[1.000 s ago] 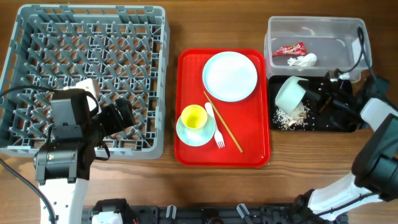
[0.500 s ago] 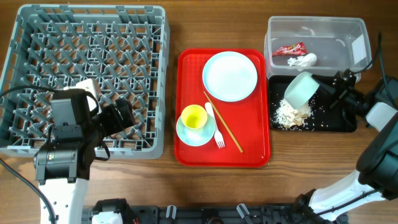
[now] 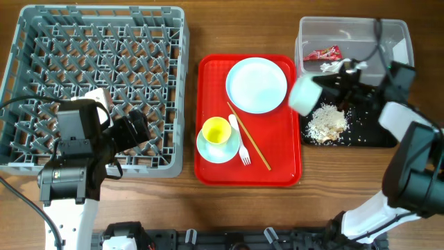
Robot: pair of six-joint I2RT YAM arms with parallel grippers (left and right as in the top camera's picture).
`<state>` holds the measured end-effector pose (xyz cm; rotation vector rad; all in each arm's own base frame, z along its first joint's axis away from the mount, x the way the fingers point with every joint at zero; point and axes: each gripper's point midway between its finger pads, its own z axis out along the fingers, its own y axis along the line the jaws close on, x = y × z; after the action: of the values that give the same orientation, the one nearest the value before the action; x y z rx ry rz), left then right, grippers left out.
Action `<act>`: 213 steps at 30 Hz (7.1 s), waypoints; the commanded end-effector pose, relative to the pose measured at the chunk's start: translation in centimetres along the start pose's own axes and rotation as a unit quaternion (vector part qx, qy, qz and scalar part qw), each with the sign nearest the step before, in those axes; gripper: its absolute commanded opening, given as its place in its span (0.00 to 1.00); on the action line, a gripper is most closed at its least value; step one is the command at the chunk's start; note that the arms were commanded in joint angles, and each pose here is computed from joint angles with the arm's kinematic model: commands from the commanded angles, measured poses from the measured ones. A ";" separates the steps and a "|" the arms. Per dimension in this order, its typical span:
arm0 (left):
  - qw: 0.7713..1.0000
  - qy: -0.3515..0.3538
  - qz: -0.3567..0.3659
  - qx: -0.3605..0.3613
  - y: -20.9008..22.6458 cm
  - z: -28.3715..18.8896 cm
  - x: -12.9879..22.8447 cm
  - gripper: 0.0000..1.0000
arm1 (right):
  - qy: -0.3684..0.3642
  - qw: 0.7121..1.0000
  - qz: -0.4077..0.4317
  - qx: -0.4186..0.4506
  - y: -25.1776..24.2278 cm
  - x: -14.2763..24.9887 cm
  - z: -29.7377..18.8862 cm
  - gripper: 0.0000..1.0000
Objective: Sort waste into correct bins and load items into the dishwasher rack
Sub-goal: 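Tip the rice bowl over the black tray with the right gripper, then set the emptied bowl back on the red tray with the right gripper, then grasp the yellow cup with the right gripper and lift it, then hand the yellow cup from the right gripper to the left gripper, then place the yellow cup into the dish rack with the left gripper, then grasp the light-blue saucer on the red tray with the left gripper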
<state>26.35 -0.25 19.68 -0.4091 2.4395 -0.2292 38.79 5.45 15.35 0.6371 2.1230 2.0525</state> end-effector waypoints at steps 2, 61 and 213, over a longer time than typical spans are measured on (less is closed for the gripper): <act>1.000 -0.010 0.003 0.002 -0.3 -0.4 -0.6 1.00 | -0.028 0.985 -0.162 0.054 4.6 2.5 4.1 0.04; 1.000 -0.006 0.002 0.014 -0.7 -0.4 -0.5 1.00 | 0.127 0.801 -0.340 0.476 -8.5 14.2 15.8 0.04; 0.899 0.290 0.320 0.072 -20.5 13.0 18.6 0.04 | -0.212 0.789 -0.177 0.549 3.3 5.0 -5.5 1.00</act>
<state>23.92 -26.78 2.80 0.6450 3.0118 -0.3124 32.80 2.50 19.22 0.5945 2.6820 0.2741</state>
